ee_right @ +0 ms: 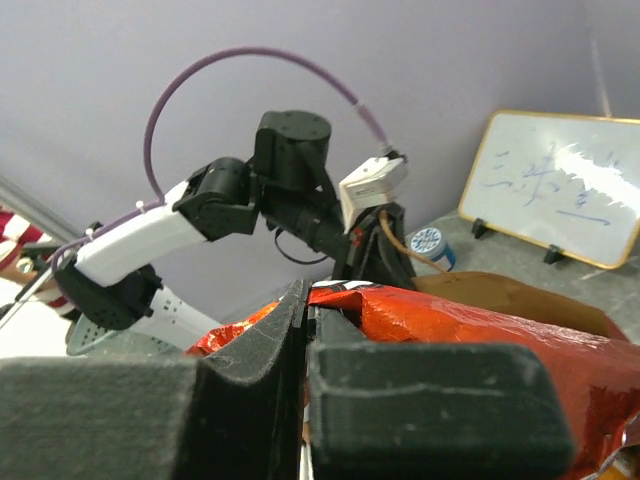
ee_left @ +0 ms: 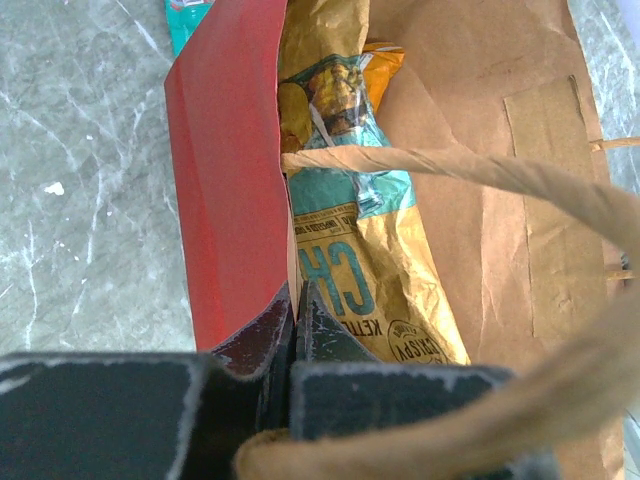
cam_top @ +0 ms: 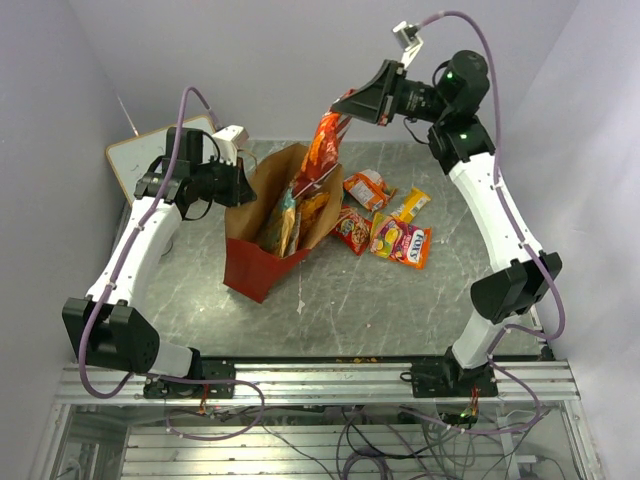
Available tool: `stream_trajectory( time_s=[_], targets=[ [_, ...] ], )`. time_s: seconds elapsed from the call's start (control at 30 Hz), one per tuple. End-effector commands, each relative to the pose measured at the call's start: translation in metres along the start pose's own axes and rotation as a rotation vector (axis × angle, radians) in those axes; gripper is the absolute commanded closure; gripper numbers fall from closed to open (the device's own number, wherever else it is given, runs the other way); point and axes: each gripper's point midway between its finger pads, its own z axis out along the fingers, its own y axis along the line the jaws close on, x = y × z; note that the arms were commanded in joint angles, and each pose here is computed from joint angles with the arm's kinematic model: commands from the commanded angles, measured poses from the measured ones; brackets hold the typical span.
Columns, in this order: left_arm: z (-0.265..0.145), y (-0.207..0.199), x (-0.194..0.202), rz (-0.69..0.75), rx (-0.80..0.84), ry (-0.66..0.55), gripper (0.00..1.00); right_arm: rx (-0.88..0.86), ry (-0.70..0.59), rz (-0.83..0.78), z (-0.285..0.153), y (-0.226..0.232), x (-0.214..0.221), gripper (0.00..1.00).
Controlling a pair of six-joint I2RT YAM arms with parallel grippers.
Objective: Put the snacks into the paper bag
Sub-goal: Place the snack in the paper bag.
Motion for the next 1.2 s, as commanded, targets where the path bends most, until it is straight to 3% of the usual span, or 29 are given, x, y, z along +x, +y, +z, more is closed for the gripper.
stream_trajectory(
  time_s=[0.0, 0.67, 1.17],
  targets=[
    [-0.010, -0.017, -0.027, 0.042, 0.053, -0.094, 0.93, -0.029, 0.039, -0.036, 0.015, 0.014, 0.016, 1.00],
    [-0.004, -0.014, -0.020, 0.018, 0.054, -0.077, 0.93, -0.117, 0.176, 0.135, 0.066, 0.008, 0.093, 1.00],
    [-0.006, -0.017, -0.020, 0.015, 0.068, -0.080, 0.93, 0.029, 0.189, 0.115, 0.075, -0.042, 0.113, 1.00]
  ],
)
